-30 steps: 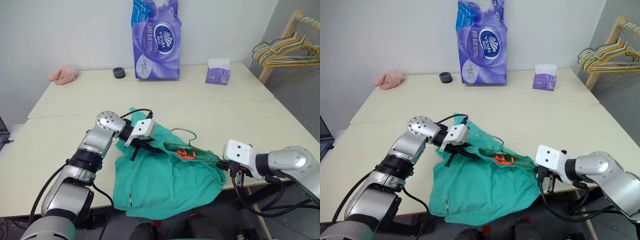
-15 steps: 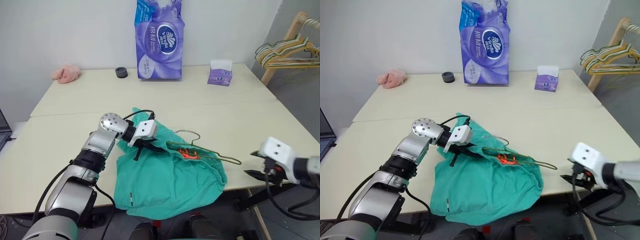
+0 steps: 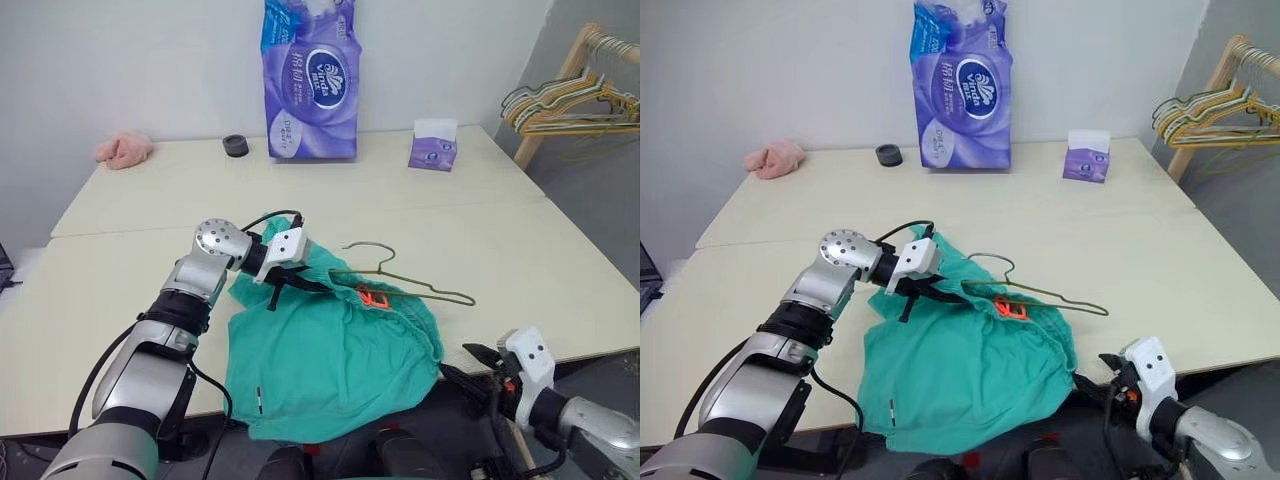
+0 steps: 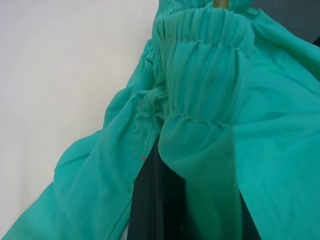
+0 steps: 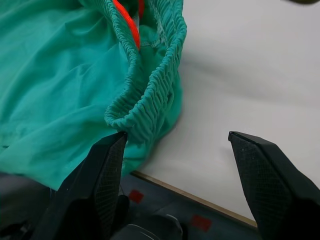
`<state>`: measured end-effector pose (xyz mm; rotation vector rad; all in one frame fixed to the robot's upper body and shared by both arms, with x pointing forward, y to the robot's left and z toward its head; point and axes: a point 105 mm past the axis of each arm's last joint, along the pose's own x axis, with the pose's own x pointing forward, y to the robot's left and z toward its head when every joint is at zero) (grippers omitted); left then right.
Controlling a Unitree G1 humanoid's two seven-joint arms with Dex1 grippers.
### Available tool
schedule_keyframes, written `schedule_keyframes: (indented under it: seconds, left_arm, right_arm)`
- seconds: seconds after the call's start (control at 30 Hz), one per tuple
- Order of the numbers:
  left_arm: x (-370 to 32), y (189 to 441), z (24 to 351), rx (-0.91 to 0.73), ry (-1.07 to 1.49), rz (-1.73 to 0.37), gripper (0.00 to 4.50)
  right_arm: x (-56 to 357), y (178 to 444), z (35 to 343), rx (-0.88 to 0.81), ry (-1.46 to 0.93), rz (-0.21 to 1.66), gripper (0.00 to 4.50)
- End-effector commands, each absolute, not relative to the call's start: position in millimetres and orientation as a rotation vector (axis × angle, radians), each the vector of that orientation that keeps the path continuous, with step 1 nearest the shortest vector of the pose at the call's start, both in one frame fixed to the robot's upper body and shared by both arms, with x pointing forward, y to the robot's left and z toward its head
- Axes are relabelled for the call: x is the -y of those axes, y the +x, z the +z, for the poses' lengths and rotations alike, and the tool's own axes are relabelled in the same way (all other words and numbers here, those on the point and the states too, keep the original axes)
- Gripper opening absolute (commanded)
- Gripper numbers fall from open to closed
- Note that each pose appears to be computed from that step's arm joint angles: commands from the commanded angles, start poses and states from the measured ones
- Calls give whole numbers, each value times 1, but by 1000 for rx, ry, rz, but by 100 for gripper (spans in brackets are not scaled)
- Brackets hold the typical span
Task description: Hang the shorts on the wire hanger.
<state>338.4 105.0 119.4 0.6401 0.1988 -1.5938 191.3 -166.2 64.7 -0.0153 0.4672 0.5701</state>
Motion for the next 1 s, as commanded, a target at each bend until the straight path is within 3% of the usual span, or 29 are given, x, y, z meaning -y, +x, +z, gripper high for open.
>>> schedule_keyframes:
  seconds: [0.03,0.47,0.57,0.83,0.87,1.0]
  left_arm:
    - [-108,343,135,-141,668,-1566,0]
    - [-111,343,135,-145,675,-1557,0]
    - [-110,342,135,-144,675,-1559,0]
    - [-111,343,135,-145,670,-1552,0]
    - [-112,343,136,-146,666,-1549,0]
    - [-119,338,138,-172,625,-1562,0]
  right_arm:
    - [152,197,70,-429,11,574,346]
    - [142,206,66,-429,103,522,346]
    - [140,210,65,-426,125,518,291]
    - [143,219,61,-423,89,500,22]
    - [145,220,62,-419,88,494,1]
    - [164,227,67,-395,91,435,1]
